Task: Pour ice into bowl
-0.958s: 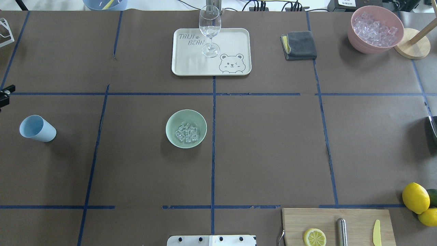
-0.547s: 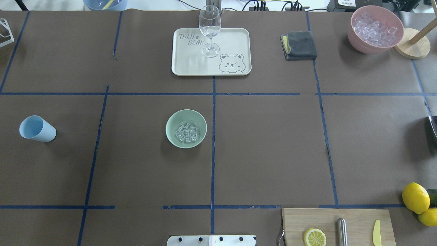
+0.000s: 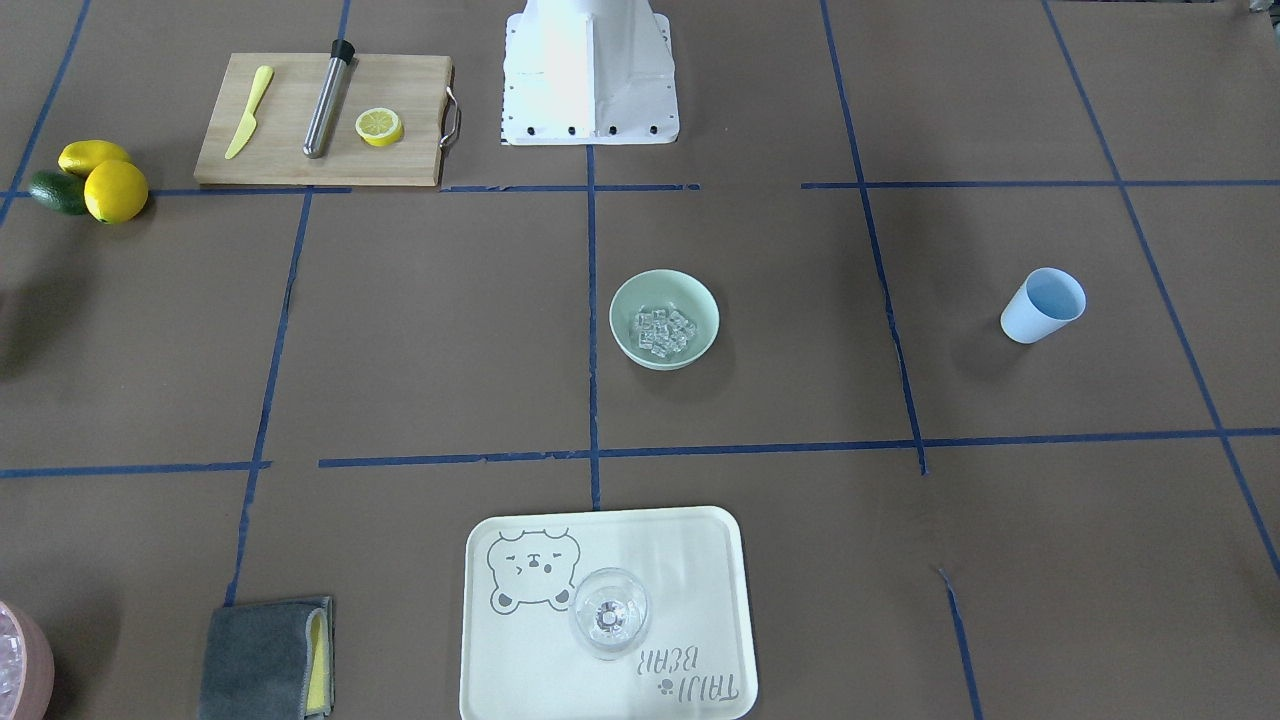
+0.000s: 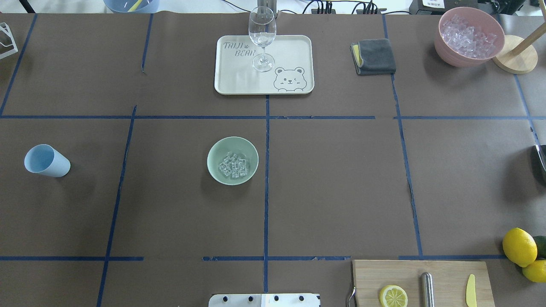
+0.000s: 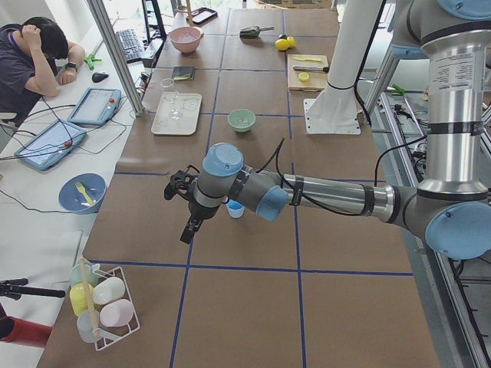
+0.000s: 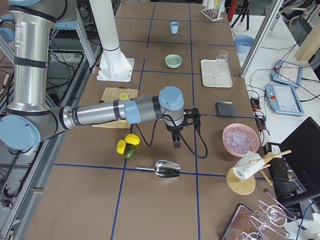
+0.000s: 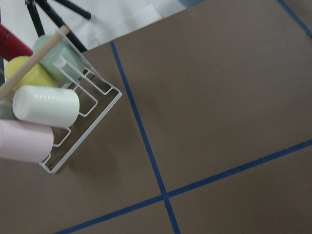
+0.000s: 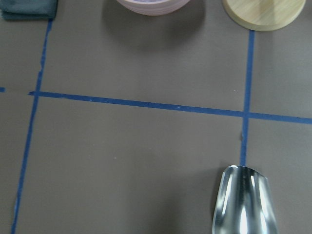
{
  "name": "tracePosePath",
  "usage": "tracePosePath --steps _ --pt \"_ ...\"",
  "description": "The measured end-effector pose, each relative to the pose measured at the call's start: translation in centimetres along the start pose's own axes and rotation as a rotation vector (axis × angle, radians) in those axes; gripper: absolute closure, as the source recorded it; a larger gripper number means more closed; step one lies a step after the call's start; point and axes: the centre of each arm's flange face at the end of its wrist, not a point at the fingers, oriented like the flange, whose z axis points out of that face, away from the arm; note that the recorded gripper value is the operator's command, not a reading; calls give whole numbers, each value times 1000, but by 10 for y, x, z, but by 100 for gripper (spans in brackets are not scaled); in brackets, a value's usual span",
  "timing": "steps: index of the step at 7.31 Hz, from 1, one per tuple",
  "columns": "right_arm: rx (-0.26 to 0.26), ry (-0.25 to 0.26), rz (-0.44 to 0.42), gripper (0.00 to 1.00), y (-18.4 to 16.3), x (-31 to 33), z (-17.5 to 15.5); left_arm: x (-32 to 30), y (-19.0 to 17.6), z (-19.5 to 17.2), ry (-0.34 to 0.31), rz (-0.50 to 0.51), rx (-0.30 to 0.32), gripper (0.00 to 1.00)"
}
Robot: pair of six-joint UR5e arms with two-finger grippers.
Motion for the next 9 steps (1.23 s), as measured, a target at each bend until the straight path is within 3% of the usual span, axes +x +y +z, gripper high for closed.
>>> tracePosePath --steps 3,5,8,9 --pt "-27 -54 -17 0 -36 -143 23 -23 19 5 17 -167 -166 0" --pt "-45 -70 -112 0 -44 -263 58 -26 24 2 31 -201 -190 0" --pt "-34 -85 -38 0 -15 -437 113 -24 21 1 34 -198 -186 0" --pt "-18 -67 -14 0 -4 -480 136 -24 20 1 35 -196 -184 0"
